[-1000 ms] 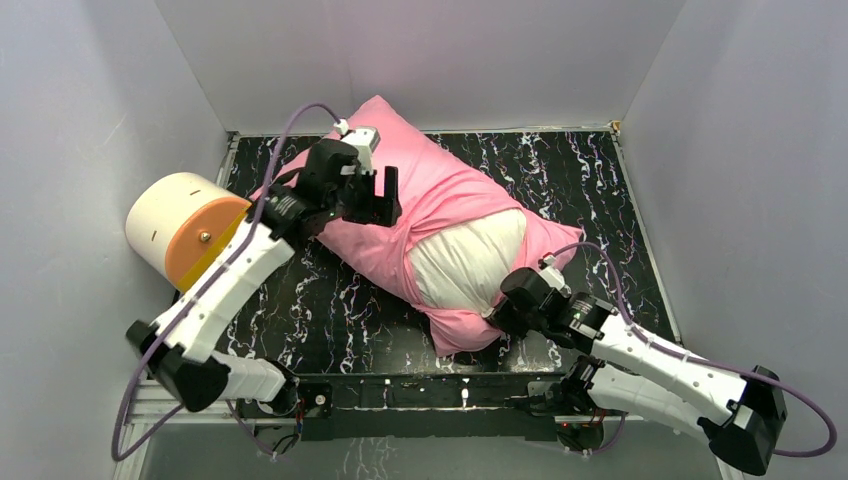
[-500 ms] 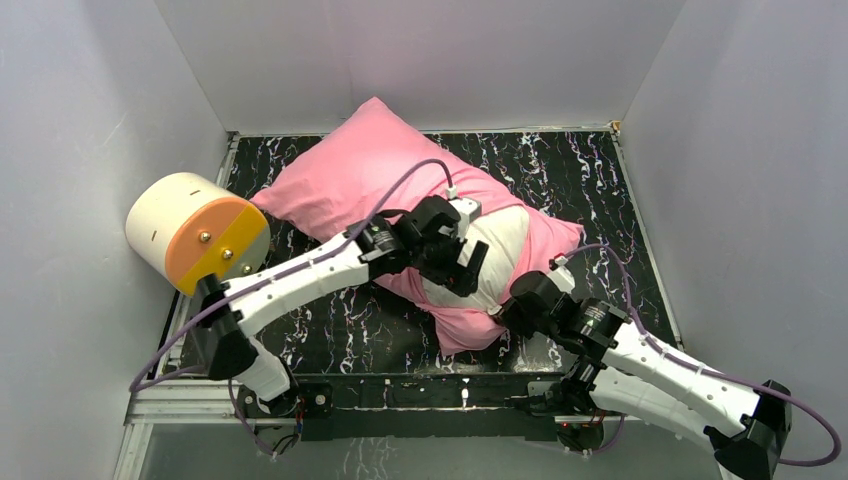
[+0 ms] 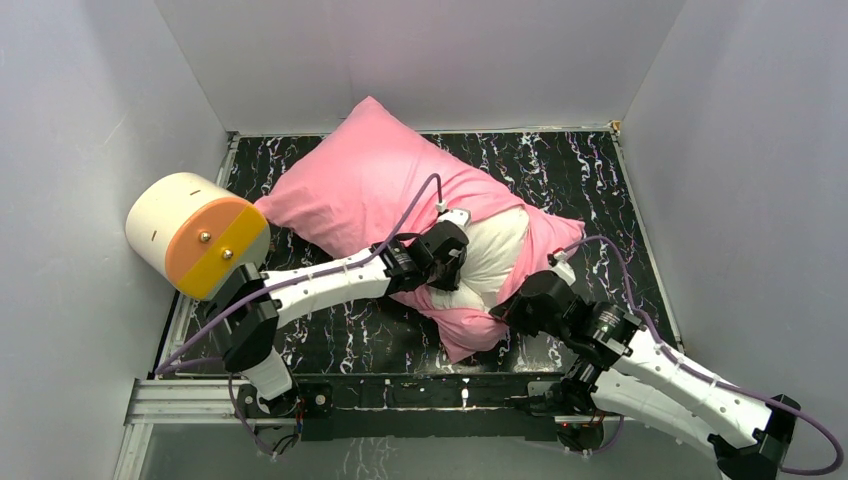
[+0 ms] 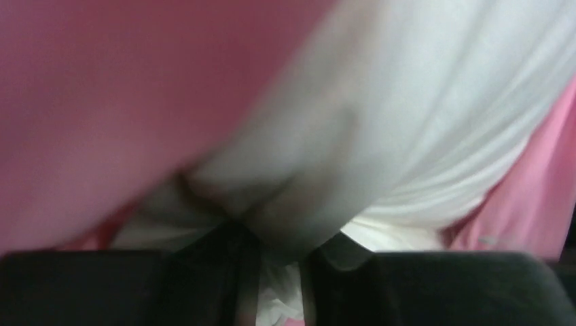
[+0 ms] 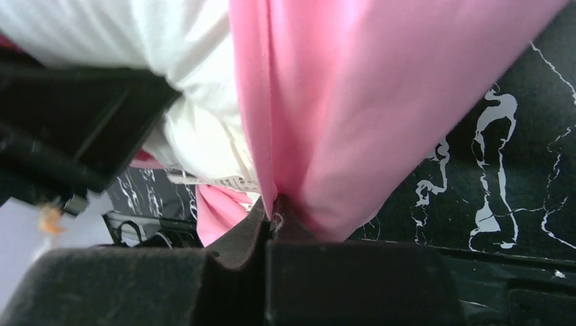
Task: Remove the pillowcase from the pillow
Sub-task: Remove the pillow from the pillowcase.
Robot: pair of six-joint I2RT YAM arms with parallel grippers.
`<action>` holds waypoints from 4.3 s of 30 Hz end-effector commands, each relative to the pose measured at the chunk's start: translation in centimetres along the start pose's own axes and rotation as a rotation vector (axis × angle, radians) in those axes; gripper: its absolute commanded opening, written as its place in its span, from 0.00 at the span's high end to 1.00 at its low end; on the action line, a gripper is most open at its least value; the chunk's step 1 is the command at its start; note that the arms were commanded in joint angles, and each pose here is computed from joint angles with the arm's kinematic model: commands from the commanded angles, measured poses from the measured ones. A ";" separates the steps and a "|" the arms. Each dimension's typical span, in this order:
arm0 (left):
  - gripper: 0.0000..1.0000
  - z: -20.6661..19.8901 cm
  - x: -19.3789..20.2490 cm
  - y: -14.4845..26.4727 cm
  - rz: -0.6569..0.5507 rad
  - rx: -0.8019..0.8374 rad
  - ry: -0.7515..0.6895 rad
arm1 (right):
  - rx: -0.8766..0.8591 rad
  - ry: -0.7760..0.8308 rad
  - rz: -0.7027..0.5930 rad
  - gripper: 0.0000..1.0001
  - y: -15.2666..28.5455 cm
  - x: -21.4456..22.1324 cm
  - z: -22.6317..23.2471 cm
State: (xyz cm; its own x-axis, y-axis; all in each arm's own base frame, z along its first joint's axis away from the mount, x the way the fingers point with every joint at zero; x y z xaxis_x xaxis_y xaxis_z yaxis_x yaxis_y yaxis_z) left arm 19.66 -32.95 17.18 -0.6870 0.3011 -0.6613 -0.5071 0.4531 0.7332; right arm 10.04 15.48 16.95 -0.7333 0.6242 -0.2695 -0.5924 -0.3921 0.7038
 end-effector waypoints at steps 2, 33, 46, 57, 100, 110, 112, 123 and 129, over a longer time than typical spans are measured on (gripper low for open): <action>1.00 4.0 0.3 -3.9 -0.007 -0.228 -0.021 | 0.193 0.146 0.080 0.98 1.8 0.2 -1.6; 0.15 4.0 -4.2 4.8 -0.063 0.257 0.097 | 0.345 0.097 0.063 0.98 -3.8 1.6 -3.1; 0.09 -2.1 1.4 6.3 0.040 0.210 0.205 | 0.151 -0.050 0.017 0.96 -4.0 1.7 -3.6; 0.14 -1.6 4.2 -0.9 0.050 -0.027 0.228 | 0.104 -0.057 0.023 0.96 -3.7 1.7 -3.5; 1.00 1.2 -16.9 1.8 -0.321 -0.043 0.195 | -0.397 0.575 0.886 1.00 1.7 9.9 0.8; 1.00 1.5 -17.5 3.5 -0.359 -0.047 0.214 | 0.301 0.495 0.607 1.00 -3.7 8.0 -6.6; 1.00 1.7 -17.4 4.4 -0.373 -0.049 0.220 | 0.322 0.456 0.528 1.00 -4.4 7.6 -6.4; 1.00 2.7 -18.4 11.1 -0.462 -0.005 0.233 | 0.220 0.427 0.568 1.00 -5.7 9.0 -9.7; 1.00 3.1 -16.6 12.2 -0.424 0.010 0.213 | 0.164 0.354 0.361 1.00 -6.2 7.2 -7.4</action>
State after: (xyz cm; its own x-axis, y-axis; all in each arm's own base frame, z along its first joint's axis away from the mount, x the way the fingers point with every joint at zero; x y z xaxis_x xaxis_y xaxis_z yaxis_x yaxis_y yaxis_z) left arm 23.69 -31.76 25.56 -0.7521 0.2436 -0.6123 -0.4968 0.4009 0.7697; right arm 10.18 21.61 9.58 -0.9060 0.2384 -0.3498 -0.4210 -0.5927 0.6866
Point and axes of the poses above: each gripper's point midway between its finger pads, its own y axis back along the fingers, its own z axis along the line the jaws close on, x = y × z, the point moved 6 cm from there along y, back along the fingers, and after that the axes turned 6 degrees about -y, right-handed, at the moved point
